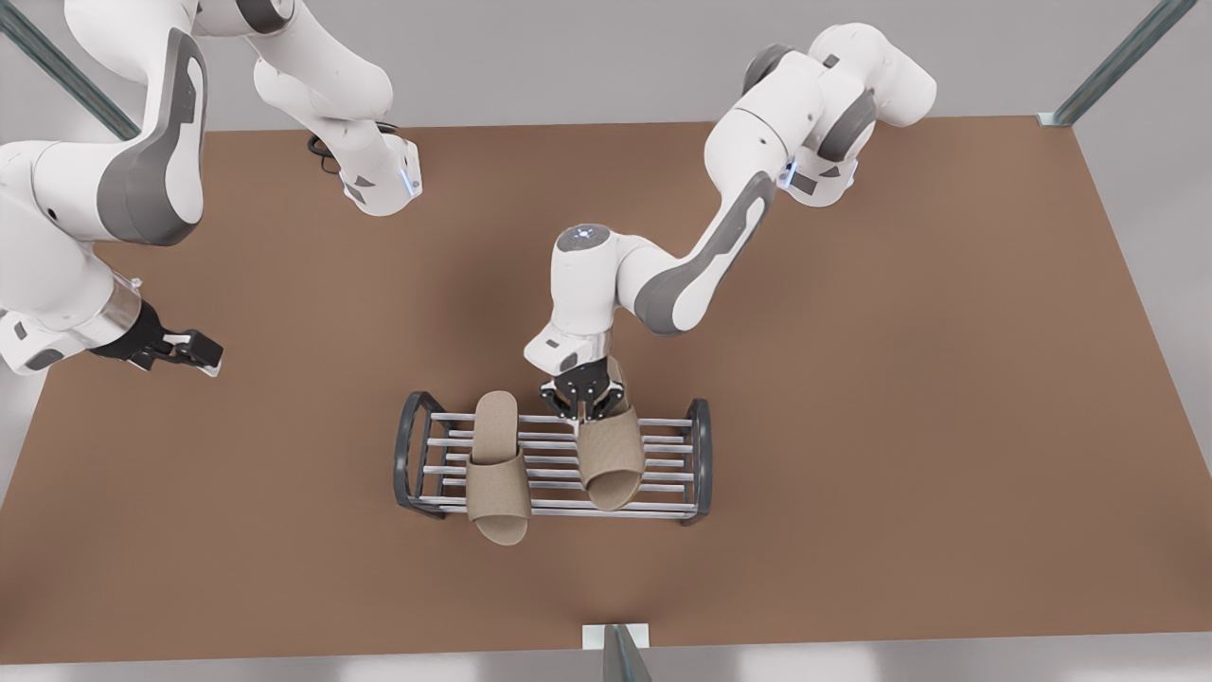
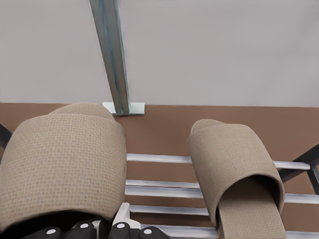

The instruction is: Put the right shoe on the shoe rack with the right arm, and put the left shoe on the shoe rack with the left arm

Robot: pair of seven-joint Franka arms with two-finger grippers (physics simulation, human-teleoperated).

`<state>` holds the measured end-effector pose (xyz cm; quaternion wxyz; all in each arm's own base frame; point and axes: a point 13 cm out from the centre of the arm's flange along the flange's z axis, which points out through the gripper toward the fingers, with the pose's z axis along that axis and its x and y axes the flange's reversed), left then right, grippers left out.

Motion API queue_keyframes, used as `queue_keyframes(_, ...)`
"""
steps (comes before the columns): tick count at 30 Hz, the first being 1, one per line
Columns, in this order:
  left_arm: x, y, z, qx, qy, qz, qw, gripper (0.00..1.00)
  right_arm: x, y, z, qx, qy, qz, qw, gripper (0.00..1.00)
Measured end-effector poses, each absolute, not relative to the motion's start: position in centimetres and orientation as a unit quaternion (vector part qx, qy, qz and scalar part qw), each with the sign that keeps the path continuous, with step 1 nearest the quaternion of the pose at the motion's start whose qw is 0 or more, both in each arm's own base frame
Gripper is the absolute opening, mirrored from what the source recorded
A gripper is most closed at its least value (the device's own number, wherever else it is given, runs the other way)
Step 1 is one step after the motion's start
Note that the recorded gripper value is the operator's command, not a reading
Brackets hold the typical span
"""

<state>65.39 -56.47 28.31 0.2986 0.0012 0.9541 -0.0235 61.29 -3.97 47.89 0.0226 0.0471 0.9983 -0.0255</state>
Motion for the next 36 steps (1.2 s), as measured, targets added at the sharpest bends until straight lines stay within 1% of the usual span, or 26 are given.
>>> queue_keyframes(6,66.6,-56.4,26.6,-0.004,0.951,-0.034,0.308,0.21,61.3,-3.5,47.9,0.027,0.999,-0.025,0.022,1.00)
queue_keyframes(12,67.3,-56.5,26.9,-0.008,0.947,-0.045,0.319,0.22,61.3,-3.4,47.9,0.016,0.999,-0.024,0.022,1.00)
queue_keyframes(13,67.3,-56.5,26.9,-0.008,0.946,-0.046,0.320,0.52,61.3,-3.4,47.9,0.015,0.999,-0.024,0.022,1.00)
queue_keyframes(14,67.4,-56.6,27.0,-0.008,0.946,-0.047,0.321,1.00,61.3,-3.5,47.9,0.014,0.999,-0.024,0.022,1.00)
queue_keyframes(21,66.9,-57.2,28.1,-0.004,0.945,-0.057,0.321,1.00,61.3,-3.2,47.9,0.003,0.999,-0.024,0.023,1.00)
queue_keyframes(23,65.9,-58.0,29.8,-0.003,0.945,-0.061,0.320,1.00,61.4,-2.9,47.9,-0.001,0.999,-0.023,0.023,1.00)
queue_keyframes(25,64.6,-58.3,34.5,-0.009,0.944,-0.072,0.322,1.00,61.4,-2.8,48.0,-0.003,0.999,-0.024,0.023,1.00)
queue_keyframes(26,64.3,-57.1,39.1,-0.027,0.943,-0.082,0.321,1.00,61.4,-2.8,48.0,-0.004,0.999,-0.024,0.023,1.00)
queue_keyframes(27,65.5,-53.0,44.2,-0.065,0.943,-0.087,0.313,1.00,61.4,-2.8,48.1,-0.004,0.999,-0.024,0.024,1.00)
queue_keyframes(28,67.2,-47.2,47.3,-0.108,0.946,-0.078,0.295,1.00,61.4,-2.9,48.1,-0.005,0.999,-0.023,0.024,1.00)
queue_keyframes(29,69.1,-40.7,48.4,-0.147,0.951,-0.060,0.267,1.00,61.4,-2.8,48.1,-0.005,0.999,-0.023,0.024,1.00)
queue_keyframes(30,70.8,-33.3,47.7,-0.184,0.955,-0.036,0.230,1.00,61.4,-2.8,48.0,-0.007,0.999,-0.023,0.024,1.00)
queue_keyframes(31,71.4,-26.5,45.9,-0.214,0.959,-0.013,0.184,1.00,61.4,-2.5,48.0,-0.009,0.999,-0.023,0.024,1.00)
queue_keyframes(32,69.3,-19.8,42.5,-0.234,0.964,0.005,0.125,1.00,61.4,-2.0,48.1,-0.014,0.999,-0.022,0.024,1.00)
queue_keyframes(33,67.0,-15.5,39.9,-0.243,0.966,0.013,0.085,1.00,61.5,-1.3,48.2,-0.021,0.999,-0.022,0.026,1.00)
queue_keyframes(34,65.9,-14.0,38.9,-0.238,0.969,0.010,0.066,1.00,61.6,-0.2,48.4,-0.031,0.999,-0.025,0.028,1.00)
queue_keyframes(36,65.2,-13.5,38.1,-0.214,0.976,0.002,0.047,1.00,61.6,2.3,48.6,-0.055,0.998,-0.030,0.030,1.00)
